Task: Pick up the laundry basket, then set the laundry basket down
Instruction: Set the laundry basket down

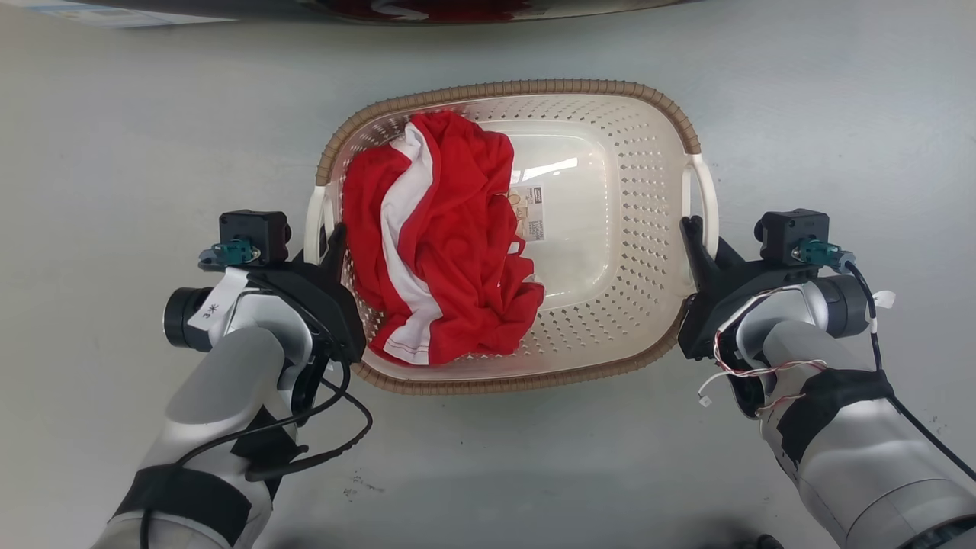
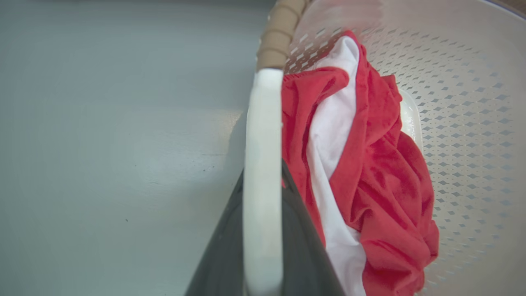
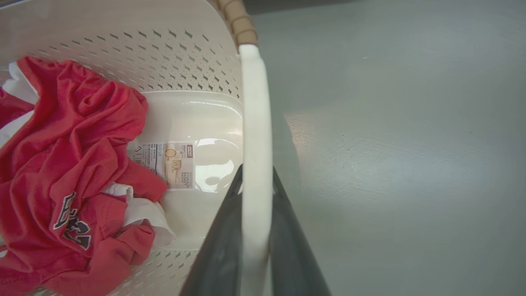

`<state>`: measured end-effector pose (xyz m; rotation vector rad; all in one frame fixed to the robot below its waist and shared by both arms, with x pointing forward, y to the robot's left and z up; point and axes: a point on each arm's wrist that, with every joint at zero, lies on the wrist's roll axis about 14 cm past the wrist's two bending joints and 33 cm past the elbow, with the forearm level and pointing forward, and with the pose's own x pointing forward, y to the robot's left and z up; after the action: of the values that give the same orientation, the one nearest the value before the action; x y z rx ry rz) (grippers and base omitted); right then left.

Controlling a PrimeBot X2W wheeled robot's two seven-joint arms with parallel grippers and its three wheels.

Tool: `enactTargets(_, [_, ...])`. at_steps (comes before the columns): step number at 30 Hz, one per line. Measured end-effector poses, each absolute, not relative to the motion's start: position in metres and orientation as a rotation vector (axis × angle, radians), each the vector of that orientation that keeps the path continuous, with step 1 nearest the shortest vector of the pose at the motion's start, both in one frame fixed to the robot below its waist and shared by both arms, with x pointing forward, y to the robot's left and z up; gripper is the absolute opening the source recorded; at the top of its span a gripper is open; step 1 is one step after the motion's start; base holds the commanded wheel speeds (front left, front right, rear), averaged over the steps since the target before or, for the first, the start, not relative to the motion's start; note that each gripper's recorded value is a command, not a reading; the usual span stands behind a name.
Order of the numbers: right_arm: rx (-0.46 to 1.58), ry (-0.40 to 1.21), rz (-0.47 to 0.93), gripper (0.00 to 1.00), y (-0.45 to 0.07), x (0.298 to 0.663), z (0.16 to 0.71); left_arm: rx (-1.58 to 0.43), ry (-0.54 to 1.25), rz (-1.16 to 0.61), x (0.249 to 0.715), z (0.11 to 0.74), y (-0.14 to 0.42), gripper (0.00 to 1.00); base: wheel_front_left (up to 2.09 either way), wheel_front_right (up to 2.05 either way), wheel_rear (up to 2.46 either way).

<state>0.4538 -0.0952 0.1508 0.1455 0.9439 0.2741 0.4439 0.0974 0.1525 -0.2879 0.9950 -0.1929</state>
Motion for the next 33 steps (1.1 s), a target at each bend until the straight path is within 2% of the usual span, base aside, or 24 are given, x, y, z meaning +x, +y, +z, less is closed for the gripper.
enactTargets(4, [0.143,0.947,0.274,0.02,-0.096,0.453,0.151,-0.28,0.997,-0.207,0.443,0.153,0.095,0.0,0.0,0.0,0.0])
enactTargets(5, [0.143,0.948,0.275,0.49,-0.096,0.452,0.151,-0.279,0.996,-0.209,0.443,0.154,0.095,0.0,0.0,0.0,0.0])
enactTargets(6, [0.142,0.949,0.276,0.99,-0.096,0.452,0.151,-0.278,0.994,-0.21,0.444,0.154,0.095,0.15,0.0,0.0,0.0])
enactTargets(8, [0.137,0.945,0.277,1.0,-0.097,0.453,0.152,-0.264,0.999,-0.225,0.443,0.154,0.096,1.0,0.0,0.0,0.0])
enactTargets(19, [0.084,0.934,0.358,1.0,-0.091,0.449,0.157,-0.265,0.972,-0.244,0.449,0.163,0.095,1.0,0.0,0.0,0.0])
enactTargets(33, [0.093,0.871,0.346,1.0,-0.093,0.442,0.2,-0.248,0.909,-0.212,0.436,0.198,0.113,1.0,0.0,0.0,0.0])
